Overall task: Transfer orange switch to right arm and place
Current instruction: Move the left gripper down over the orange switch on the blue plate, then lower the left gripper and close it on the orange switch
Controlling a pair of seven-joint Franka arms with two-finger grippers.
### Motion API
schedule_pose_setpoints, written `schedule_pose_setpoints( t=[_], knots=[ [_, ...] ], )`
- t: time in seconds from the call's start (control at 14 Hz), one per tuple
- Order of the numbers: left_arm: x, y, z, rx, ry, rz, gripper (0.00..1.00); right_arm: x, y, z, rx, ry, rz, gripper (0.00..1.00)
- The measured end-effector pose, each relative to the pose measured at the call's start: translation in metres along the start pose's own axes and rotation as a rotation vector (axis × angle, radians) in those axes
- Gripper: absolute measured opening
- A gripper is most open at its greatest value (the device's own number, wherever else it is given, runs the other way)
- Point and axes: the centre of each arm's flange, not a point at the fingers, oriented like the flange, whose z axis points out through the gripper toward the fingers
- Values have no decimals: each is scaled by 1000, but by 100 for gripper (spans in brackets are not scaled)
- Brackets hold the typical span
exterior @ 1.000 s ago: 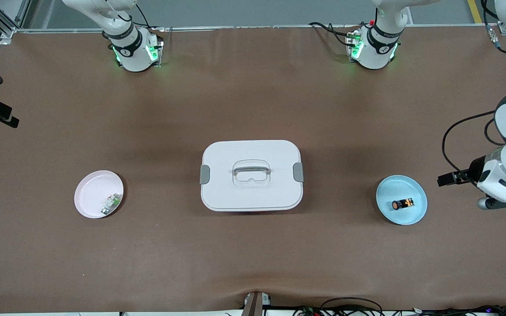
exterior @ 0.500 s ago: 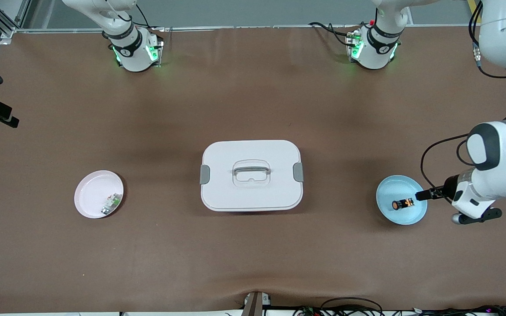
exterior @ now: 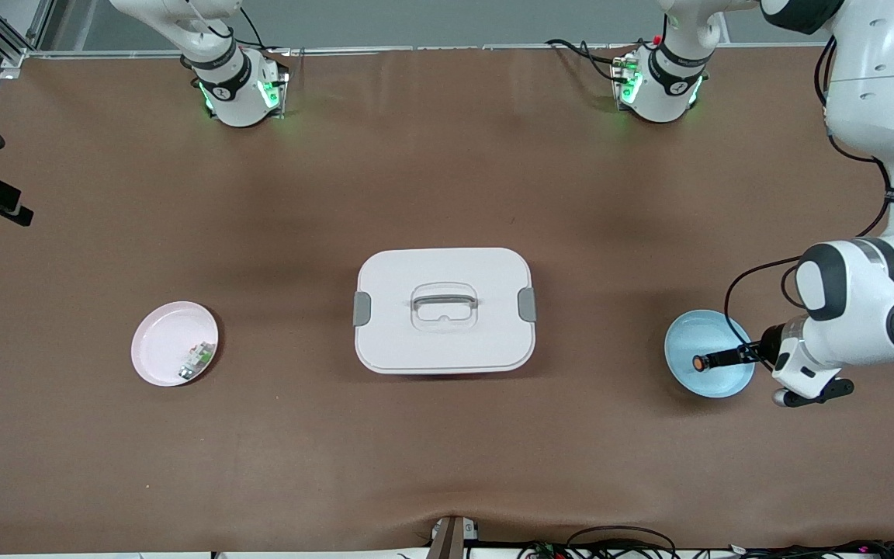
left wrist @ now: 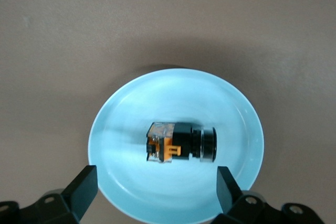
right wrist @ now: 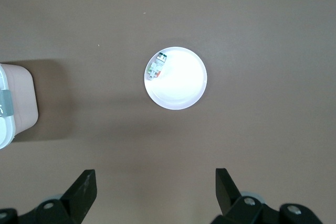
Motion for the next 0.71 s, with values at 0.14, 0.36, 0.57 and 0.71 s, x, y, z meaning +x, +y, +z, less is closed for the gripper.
schedule_pose_setpoints(
  t=[0.14,0.36,0.57,0.71],
  knots=[
    [4,4,7,0,-3,-16,100,0,0,0,0,0,0,100],
    [4,11,23,3,-21,-14,100,0,1,0,0,0,1,100],
    [6,13,35,5,-32,-11,100,0,1,0,0,0,1,100],
    [8,13,40,6,-36,-12,100,0,1,0,0,0,1,100]
  ],
)
